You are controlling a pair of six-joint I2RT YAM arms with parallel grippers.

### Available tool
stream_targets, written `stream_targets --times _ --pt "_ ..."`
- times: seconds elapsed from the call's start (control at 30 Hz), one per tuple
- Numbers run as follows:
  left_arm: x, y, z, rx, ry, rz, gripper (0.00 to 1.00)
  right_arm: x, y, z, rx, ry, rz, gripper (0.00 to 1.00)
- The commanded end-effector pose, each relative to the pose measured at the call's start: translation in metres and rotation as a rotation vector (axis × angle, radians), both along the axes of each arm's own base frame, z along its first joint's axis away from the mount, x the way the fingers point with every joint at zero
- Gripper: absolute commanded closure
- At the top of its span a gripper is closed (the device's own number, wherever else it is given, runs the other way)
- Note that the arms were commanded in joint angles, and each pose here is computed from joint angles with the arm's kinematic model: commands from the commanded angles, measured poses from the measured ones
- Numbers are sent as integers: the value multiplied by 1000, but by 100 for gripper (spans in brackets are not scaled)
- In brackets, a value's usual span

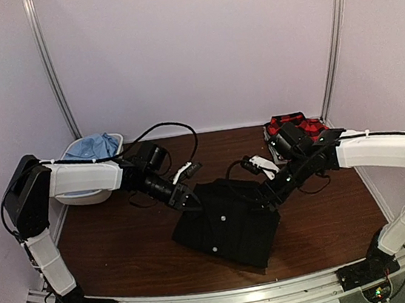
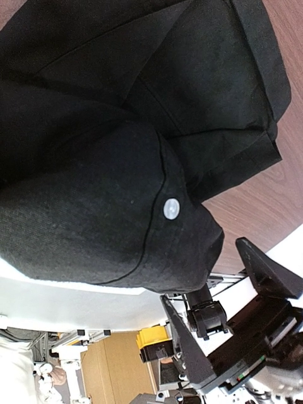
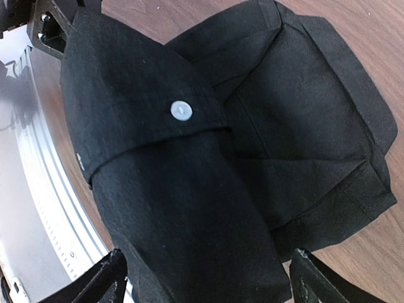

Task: Fold and stack the long sleeve shirts
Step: Fold the 2/3-rectangle-folded shirt at the center of the board.

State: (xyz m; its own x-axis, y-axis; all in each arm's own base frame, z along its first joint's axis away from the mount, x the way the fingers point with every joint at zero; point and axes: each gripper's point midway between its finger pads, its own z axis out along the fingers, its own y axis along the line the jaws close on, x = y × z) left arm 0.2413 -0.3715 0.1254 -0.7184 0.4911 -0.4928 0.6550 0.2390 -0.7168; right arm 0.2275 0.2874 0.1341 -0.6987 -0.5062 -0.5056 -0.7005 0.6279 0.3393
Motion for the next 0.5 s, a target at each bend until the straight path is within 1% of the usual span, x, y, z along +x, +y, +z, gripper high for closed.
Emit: stream_targets --times 0.0,0.23,0.3,0.37,0.4,0.43,0.47 --pt "4 -3 20 -69 -51 -27 100 2 9 0 -35 -44 38 9" --pt "3 -2 26 -80 -61 -26 100 -16 22 -19 -68 -31 115 8" --pt "0 -2 29 -92 -66 -32 100 -19 23 -25 -73 -28 126 10" --pt "-1 -1 31 -95 -72 -31 100 -26 27 -28 -68 -20 149 16" --pt "-1 0 31 -94 -73 -28 100 -31 29 -28 -61 -14 166 21" --pt "-2 1 33 -95 -74 -27 100 -36 32 -28 -54 -6 185 28" --pt "-4 2 34 -96 -75 -26 100 -42 36 -28 -41 7 206 36"
